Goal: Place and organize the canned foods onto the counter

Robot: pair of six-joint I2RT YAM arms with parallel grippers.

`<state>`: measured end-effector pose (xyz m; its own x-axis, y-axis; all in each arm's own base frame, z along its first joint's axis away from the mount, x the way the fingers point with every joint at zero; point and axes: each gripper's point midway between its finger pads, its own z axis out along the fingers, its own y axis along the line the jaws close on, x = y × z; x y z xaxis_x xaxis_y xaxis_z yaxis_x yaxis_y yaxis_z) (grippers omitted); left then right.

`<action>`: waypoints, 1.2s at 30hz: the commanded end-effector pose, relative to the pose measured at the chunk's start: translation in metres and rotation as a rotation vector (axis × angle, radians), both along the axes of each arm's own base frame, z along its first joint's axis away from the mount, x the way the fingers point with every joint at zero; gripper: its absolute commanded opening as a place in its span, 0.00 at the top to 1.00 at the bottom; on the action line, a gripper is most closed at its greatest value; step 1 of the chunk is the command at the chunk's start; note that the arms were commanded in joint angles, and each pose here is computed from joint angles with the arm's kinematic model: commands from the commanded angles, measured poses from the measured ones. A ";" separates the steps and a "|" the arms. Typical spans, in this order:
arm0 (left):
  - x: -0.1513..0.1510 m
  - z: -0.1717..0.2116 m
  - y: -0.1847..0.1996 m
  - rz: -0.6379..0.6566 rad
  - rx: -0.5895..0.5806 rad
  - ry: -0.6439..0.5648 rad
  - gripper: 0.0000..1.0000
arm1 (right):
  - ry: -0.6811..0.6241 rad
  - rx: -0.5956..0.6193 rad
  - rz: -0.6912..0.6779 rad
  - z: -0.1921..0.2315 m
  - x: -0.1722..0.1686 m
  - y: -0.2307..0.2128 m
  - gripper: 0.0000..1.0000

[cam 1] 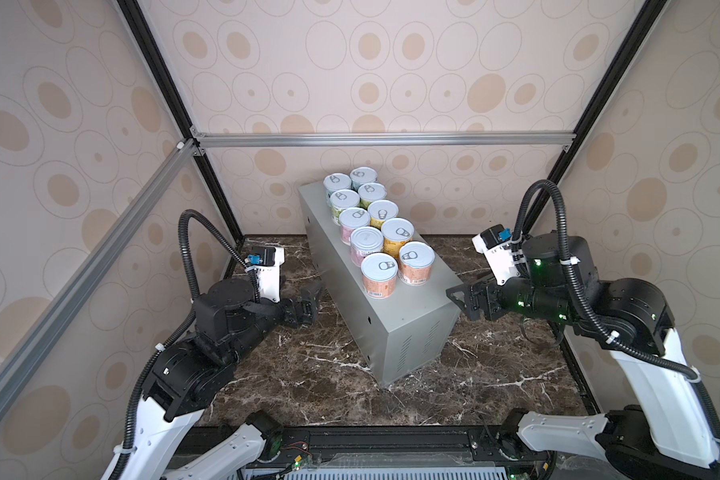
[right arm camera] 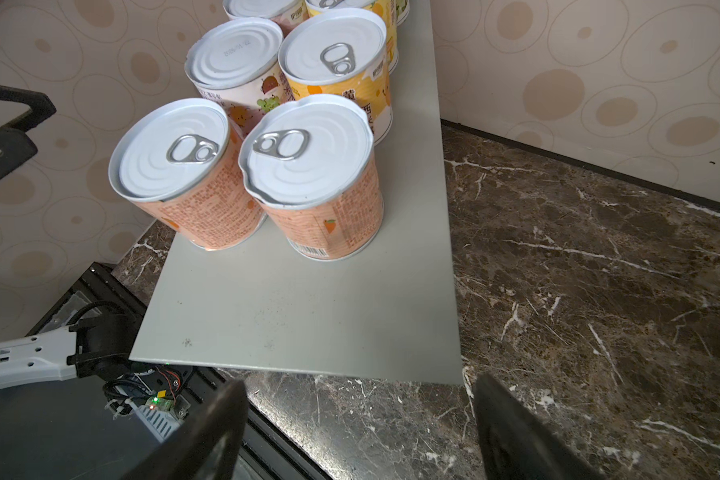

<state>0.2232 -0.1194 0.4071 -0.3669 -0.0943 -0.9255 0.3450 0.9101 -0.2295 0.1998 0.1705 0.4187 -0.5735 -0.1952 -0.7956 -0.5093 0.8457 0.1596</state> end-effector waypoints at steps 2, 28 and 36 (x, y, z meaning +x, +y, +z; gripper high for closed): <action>-0.007 0.023 0.001 -0.001 -0.057 -0.056 0.06 | -0.034 0.045 -0.012 0.004 -0.003 -0.003 0.13; 0.022 0.138 -0.045 0.134 0.190 -0.279 0.01 | -0.027 0.003 -0.019 -0.016 -0.002 -0.007 0.14; 0.010 0.113 -0.072 0.159 0.241 -0.278 0.01 | -0.052 -0.003 -0.029 -0.017 -0.004 -0.014 0.13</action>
<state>0.2377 -0.2071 0.5154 -0.1280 0.1047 -0.9862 0.2950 0.9534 0.0630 0.1966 0.1604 0.3999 -0.5605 -0.1768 -0.8091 -0.4895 0.8588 0.1514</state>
